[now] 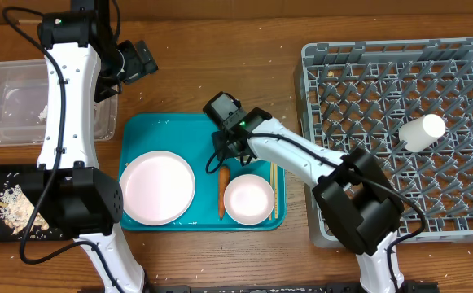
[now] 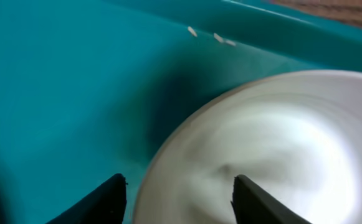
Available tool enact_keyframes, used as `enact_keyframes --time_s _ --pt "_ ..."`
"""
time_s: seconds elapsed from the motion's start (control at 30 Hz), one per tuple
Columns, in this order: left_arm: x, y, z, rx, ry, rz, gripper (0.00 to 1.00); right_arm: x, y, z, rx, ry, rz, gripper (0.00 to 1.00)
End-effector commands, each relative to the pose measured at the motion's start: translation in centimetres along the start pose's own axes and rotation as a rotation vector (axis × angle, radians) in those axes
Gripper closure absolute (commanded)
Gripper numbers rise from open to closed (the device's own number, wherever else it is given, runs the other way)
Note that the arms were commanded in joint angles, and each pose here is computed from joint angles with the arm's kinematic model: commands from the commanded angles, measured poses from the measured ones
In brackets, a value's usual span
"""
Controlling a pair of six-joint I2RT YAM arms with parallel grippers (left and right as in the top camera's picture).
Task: Sort waste into correct bins and load items into the dishwasher
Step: 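Move the right gripper back to the white bowl on the tray, then grasp the bowl, carry it to the rack and place it inverted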
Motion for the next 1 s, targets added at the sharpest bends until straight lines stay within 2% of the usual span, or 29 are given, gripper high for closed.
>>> enact_keyframes --time_s 0.0,0.07,0.2,0.27,0.33,0.37,0.57,0.7,0.87,0.97 --pt "0.1 -0.1 -0.7 0.012 -0.012 -0.006 0.0 0.2 0.7 -0.2 0.019 -0.02 -0.016 0.48" --pt "0.1 -0.1 -0.7 0.012 -0.012 -0.006 0.0 0.1 0.9 -0.3 0.016 -0.021 -0.019 0.55" --pt "0.1 -0.1 -0.7 0.012 -0.012 -0.006 0.0 -0.6 1.2 -1.4 0.015 -0.022 -0.016 0.76" --pt "0.1 -0.1 -0.7 0.012 -0.012 -0.006 0.0 -1.3 1.4 -2.3 0.013 -0.028 0.0 0.81" --pt "0.1 -0.1 -0.7 0.012 -0.012 -0.006 0.0 -1.8 1.6 -3.0 0.01 -0.033 0.003 0.94" --pt "0.1 -0.1 -0.7 0.012 -0.012 -0.006 0.0 -2.0 1.6 -3.4 0.01 -0.035 0.003 0.96" --pt "0.1 -0.1 -0.7 0.012 -0.012 -0.006 0.0 -3.3 1.9 -6.2 0.007 -0.041 0.006 0.96" --pt "0.1 -0.1 -0.7 0.012 -0.012 -0.006 0.0 -5.1 1.0 -10.6 -0.005 -0.091 0.035 0.96" --pt "0.1 -0.1 -0.7 0.012 -0.012 -0.006 0.0 -7.0 -3.3 -17.4 -0.024 -0.204 0.134 0.96" --pt "0.1 -0.1 -0.7 0.012 -0.012 -0.006 0.0 -7.5 -7.4 -20.6 -0.082 -0.246 0.225 0.96"
Point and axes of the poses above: each gripper's point midway between its finger pads, its own z axis out along the fingers, its own y axis along the line the jaws close on, x = y × z, the point moved 9 cm from there along -z, back along the fingers, and after that the axes turned 3 degrees about -z, right-handed, at the moved point
